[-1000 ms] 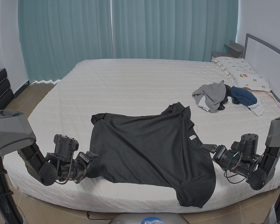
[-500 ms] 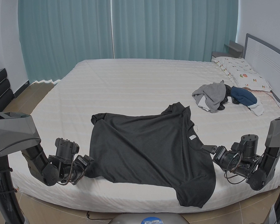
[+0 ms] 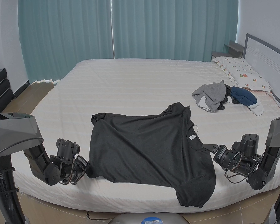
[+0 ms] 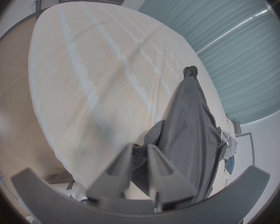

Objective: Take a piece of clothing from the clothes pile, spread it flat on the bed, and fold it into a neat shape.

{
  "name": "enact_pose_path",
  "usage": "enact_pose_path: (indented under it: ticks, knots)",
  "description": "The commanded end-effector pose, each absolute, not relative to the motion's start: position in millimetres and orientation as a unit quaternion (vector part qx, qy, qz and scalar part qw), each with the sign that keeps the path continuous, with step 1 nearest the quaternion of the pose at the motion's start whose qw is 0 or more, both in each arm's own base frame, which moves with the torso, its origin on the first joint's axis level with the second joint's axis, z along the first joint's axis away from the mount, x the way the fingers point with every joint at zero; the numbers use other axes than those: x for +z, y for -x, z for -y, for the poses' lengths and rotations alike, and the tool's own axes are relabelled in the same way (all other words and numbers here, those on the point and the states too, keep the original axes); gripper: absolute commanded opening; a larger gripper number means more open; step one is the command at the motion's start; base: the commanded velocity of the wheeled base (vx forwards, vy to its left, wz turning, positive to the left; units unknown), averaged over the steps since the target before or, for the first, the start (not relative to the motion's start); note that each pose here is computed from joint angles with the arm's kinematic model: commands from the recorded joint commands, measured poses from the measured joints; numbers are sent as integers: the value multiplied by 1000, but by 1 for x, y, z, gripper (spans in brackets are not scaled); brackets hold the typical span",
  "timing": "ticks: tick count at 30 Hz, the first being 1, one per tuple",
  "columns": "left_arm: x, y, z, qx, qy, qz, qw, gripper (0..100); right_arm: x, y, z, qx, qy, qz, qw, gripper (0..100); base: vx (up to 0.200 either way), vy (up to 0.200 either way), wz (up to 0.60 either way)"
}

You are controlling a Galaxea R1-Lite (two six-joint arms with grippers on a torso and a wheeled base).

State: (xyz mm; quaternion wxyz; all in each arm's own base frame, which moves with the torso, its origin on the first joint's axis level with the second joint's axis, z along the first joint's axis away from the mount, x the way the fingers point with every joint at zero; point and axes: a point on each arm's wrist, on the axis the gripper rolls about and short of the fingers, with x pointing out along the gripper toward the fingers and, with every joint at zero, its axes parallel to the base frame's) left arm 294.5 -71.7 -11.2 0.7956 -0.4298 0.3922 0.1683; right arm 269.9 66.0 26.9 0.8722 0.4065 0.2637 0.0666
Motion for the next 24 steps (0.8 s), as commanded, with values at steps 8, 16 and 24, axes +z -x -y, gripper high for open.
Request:
enact_pose_path:
  ticks: [8,16,24]
  knots:
    - [15,-275,57,148,376,-392,827,0,26,-269,-64,62,-406,-267,872,100,0,0,0]
    - [32,-254,51,148,314,-439,829,0,15,-268,-64,44,-396,-307,864,100,0,0,0]
    - [27,-252,40,156,290,-450,830,0,3,-260,-65,49,-366,-372,852,100,0,0,0]
